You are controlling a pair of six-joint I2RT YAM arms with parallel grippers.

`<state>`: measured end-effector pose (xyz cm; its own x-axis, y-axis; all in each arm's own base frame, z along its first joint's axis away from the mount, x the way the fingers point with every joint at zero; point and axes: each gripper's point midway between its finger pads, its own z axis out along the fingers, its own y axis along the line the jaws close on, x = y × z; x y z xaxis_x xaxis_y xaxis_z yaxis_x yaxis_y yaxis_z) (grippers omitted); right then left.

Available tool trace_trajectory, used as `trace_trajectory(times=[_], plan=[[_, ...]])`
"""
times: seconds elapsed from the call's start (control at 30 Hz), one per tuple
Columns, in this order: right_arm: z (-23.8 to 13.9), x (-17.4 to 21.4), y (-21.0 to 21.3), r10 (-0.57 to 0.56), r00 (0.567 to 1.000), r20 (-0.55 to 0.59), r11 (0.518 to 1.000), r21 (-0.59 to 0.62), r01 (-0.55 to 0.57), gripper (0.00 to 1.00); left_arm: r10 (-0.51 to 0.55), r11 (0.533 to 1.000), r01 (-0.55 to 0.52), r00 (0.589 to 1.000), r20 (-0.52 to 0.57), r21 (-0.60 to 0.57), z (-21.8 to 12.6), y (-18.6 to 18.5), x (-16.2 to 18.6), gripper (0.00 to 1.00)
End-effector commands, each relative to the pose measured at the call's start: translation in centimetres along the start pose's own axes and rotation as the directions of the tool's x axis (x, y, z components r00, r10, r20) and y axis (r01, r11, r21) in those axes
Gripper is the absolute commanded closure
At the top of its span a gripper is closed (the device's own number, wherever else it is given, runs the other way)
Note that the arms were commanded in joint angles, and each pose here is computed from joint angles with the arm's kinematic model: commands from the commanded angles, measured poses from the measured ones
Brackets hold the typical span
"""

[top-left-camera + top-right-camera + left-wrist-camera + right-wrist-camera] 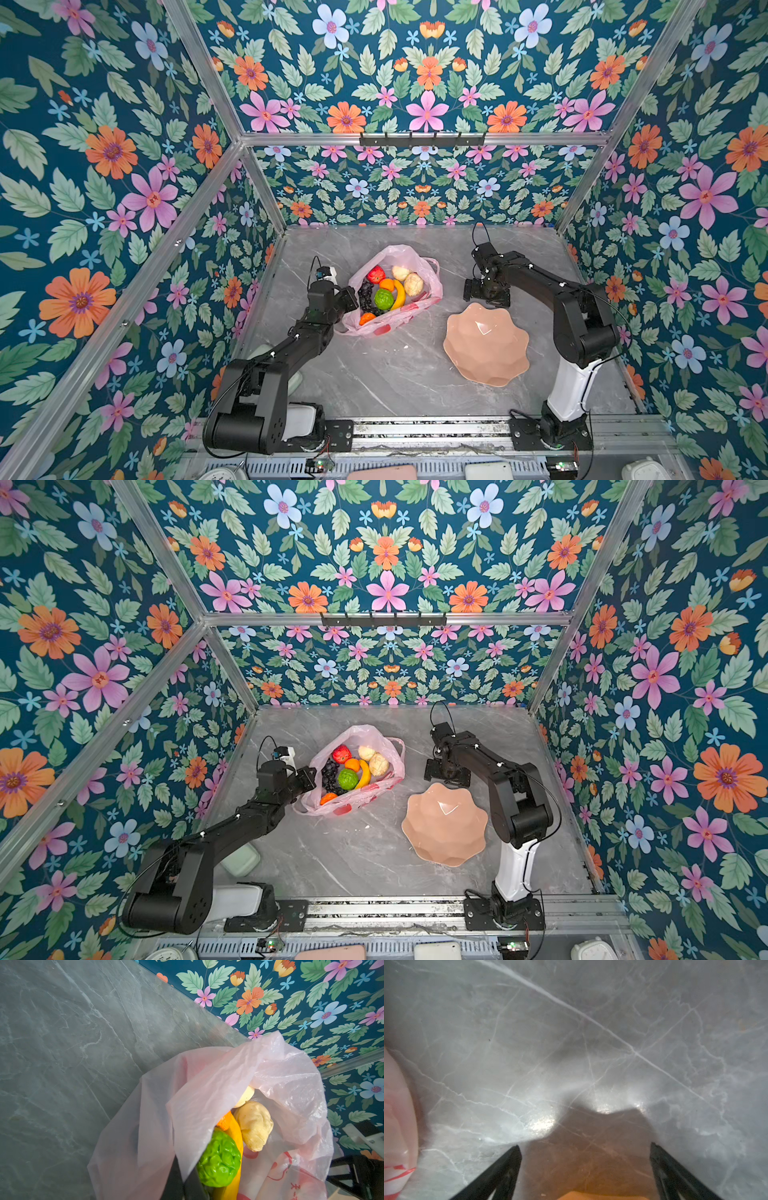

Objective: Take the fake fruits out of the plastic bag
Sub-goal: 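Release the bowl and move the right gripper over the bag opening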

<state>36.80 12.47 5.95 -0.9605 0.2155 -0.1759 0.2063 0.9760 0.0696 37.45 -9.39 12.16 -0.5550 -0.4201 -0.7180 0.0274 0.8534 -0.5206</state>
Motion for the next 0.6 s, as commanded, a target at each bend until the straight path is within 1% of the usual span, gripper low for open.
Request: trace_trajectory(times=[0.0, 0.07, 0.23, 0.57], plan=[[-0.4, 1.4, -0.5, -0.013, 1.0, -0.021, 0.999, 0.034, 0.013, 0.03, 0.005, 1.0, -0.005, 1.0, 0.01, 0.002, 0.0, -0.1, -0.4, 1.0], [-0.6, 2.2, -0.7, -0.029, 0.999, -0.029, 0.998, 0.051, 0.03, 0.03, 0.005, 1.0, -0.005, 1.0, 0.009, 0.002, 0.0, -0.1, -0.3, 1.0], [-1.2, 4.0, -0.3, -0.056, 0.997, -0.043, 0.997, 0.047, 0.058, 0.03, 0.002, 1.0, -0.002, 1.0, 0.007, 0.007, 0.0, -0.2, -0.2, 1.0], [-1.0, 6.9, -0.6, -0.06, 0.995, -0.077, 0.997, 0.047, 0.064, 0.03, 0.0, 1.0, 0.0, 1.0, 0.009, 0.007, -0.4, -0.2, -0.2, 1.0]])
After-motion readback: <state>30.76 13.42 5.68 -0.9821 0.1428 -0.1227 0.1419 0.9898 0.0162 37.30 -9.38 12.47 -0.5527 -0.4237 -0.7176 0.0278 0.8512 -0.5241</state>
